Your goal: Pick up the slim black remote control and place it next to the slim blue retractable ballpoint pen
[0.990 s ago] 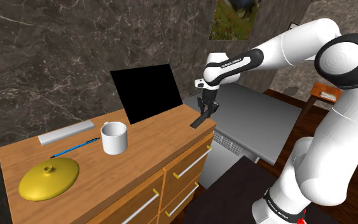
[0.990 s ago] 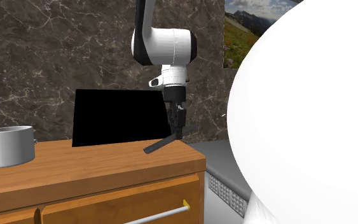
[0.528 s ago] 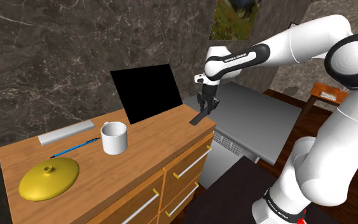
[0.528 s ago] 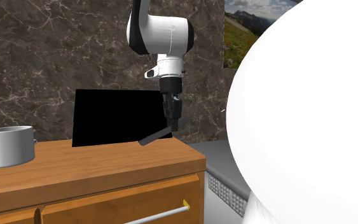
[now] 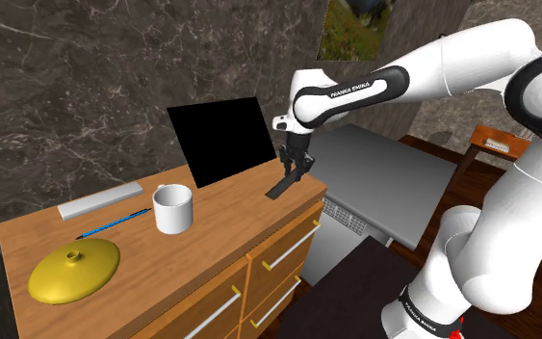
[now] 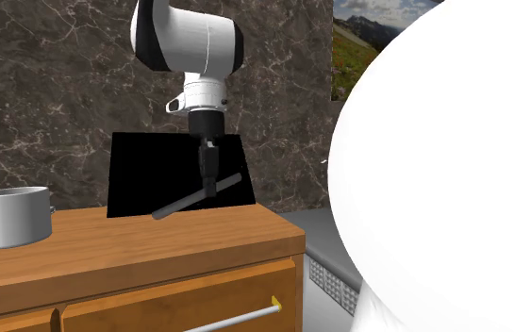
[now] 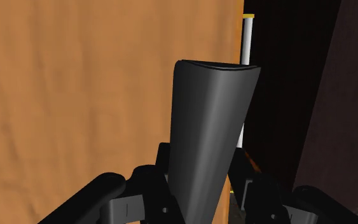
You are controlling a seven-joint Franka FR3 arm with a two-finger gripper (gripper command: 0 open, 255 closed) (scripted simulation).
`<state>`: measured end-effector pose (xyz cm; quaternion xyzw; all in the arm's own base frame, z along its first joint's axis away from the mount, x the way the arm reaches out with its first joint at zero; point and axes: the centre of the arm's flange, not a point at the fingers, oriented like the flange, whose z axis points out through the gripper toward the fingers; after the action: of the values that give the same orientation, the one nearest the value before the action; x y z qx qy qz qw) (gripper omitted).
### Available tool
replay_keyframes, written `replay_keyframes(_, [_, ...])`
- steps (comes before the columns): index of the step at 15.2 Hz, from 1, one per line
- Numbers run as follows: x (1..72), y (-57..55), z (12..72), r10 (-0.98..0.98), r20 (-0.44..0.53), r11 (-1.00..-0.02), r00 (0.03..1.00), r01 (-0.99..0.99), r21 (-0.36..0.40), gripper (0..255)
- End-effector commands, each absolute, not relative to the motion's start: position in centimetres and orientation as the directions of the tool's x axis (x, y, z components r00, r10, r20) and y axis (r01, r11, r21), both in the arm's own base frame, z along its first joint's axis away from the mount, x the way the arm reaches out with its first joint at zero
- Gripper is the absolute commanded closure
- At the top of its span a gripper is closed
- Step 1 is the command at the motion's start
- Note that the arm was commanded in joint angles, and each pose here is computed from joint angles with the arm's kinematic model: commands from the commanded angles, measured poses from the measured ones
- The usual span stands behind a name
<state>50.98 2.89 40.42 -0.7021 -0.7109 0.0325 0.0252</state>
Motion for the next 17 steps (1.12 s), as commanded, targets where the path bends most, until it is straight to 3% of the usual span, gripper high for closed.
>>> replay_keyframes(1, [51.0,5.5,40.3,1.0,-0.01,0.01,-0.011,0.997,-0.081,255])
replay_keyframes(17, [50.4,26.6,40.4,1.0,-0.01,0.01,-0.011,0.997,-0.081,255])
